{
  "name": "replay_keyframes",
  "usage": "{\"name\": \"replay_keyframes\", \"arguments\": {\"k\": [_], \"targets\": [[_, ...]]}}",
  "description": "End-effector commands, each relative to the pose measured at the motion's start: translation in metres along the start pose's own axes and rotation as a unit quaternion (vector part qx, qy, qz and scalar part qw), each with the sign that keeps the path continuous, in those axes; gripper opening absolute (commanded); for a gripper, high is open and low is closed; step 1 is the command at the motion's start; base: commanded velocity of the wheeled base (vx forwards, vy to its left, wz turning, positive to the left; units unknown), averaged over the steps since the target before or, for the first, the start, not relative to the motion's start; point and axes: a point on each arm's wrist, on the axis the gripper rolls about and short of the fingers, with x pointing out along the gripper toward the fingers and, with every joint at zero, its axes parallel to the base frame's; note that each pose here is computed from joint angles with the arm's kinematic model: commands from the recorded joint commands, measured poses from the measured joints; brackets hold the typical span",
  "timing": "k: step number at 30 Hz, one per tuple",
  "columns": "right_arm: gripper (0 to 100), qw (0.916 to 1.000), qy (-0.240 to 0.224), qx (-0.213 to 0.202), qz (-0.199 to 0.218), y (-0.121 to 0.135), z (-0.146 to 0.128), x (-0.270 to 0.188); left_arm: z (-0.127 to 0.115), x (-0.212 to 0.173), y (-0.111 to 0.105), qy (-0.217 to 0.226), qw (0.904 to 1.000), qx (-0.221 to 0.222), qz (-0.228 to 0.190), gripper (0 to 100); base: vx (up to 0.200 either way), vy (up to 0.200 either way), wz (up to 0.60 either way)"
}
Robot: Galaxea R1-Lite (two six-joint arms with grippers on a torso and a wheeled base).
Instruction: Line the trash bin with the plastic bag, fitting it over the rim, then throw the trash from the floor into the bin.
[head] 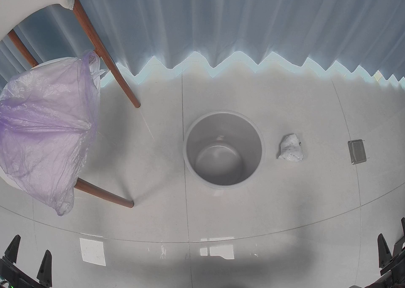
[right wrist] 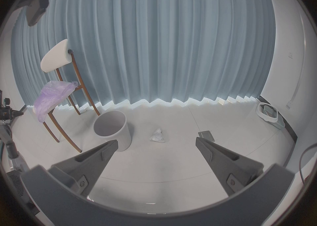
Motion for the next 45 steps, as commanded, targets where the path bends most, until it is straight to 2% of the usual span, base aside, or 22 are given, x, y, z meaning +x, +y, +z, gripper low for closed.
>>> {"name": "replay_keyframes", "arguments": {"k": [1,8,11,14,19,22,26,27,29,30,33,34,35,36,37,41,45], "targets": [[100,1.0000,0.000,0.000,0.000,0.000,-0.005,0.000,-0.005,0.000,0.000,0.000,1.0000,-0.001,0.001,100,0.000,0.000,0.00],[100,1.0000,0.000,0.001,0.000,0.000,-0.005,0.000,-0.003,0.000,0.000,-0.011,0.9999,-0.003,0.001,100,0.000,0.000,0.00],[100,1.0000,0.000,0.002,0.000,0.000,-0.005,0.000,0.011,-0.001,0.000,-0.078,0.9970,0.002,-0.003,100,0.000,0.000,0.00],[100,1.0000,0.000,0.002,0.000,0.000,-0.005,0.000,0.008,-0.001,0.000,-0.064,0.9979,0.010,-0.009,100,0.000,0.000,0.00],[100,1.0000,0.000,0.002,0.001,0.000,-0.005,0.000,0.010,-0.001,-0.001,-0.072,0.9969,0.024,-0.021,100,0.000,0.000,0.00],[100,1.0000,-0.001,0.002,0.000,0.000,-0.005,0.000,0.030,-0.008,-0.001,-0.106,0.9938,0.025,-0.023,100,0.000,0.000,0.00],[100,1.0000,-0.001,0.003,0.001,0.000,-0.005,0.000,0.054,-0.005,0.000,-0.087,0.9950,0.023,-0.043,100,0.000,0.000,0.00],[100,1.0000,-0.001,0.005,0.002,0.000,-0.005,0.000,0.066,0.000,0.000,-0.077,0.9952,0.019,-0.058,100,0.000,0.000,0.00],[100,1.0000,-0.001,0.005,0.002,0.000,-0.005,0.000,0.071,0.004,0.001,-0.065,0.9952,0.017,-0.070,100,0.000,0.000,0.00],[100,1.0000,-0.001,0.005,0.002,0.000,-0.005,0.000,0.081,0.014,0.000,-0.041,0.9945,0.018,-0.095,100,0.000,0.000,0.00],[100,1.0000,-0.001,0.005,0.001,0.000,-0.005,0.000,0.097,0.030,-0.003,-0.014,0.9915,0.022,-0.128,100,0.000,0.000,0.00],[100,1.0000,-0.001,0.005,0.001,0.000,-0.005,0.000,0.097,0.030,-0.003,-0.014,0.9915,0.022,-0.128,100,0.000,0.000,0.00],[100,1.0000,-0.001,0.005,0.002,0.000,-0.005,0.000,0.108,0.042,-0.007,0.003,0.9855,0.027,-0.168,100,0.000,0.000,0.00],[100,1.0000,-0.001,0.005,0.002,0.000,-0.005,0.000,0.109,0.043,-0.008,0.005,0.9842,0.029,-0.174,100,0.000,0.000,0.00],[100,1.0000,-0.001,0.005,0.001,0.000,-0.005,0.000,0.119,0.053,-0.013,0.014,0.9758,0.043,-0.214,100,0.000,0.000,0.00],[100,1.0000,-0.001,0.005,0.002,0.000,-0.005,0.000,0.139,0.078,-0.028,0.031,0.9553,0.077,-0.284,100,0.000,0.000,0.00],[100,1.0000,-0.001,0.005,0.002,0.000,-0.005,0.000,0.144,0.100,-0.043,0.054,0.9382,0.113,-0.323,100,0.000,0.000,0.00]]}}
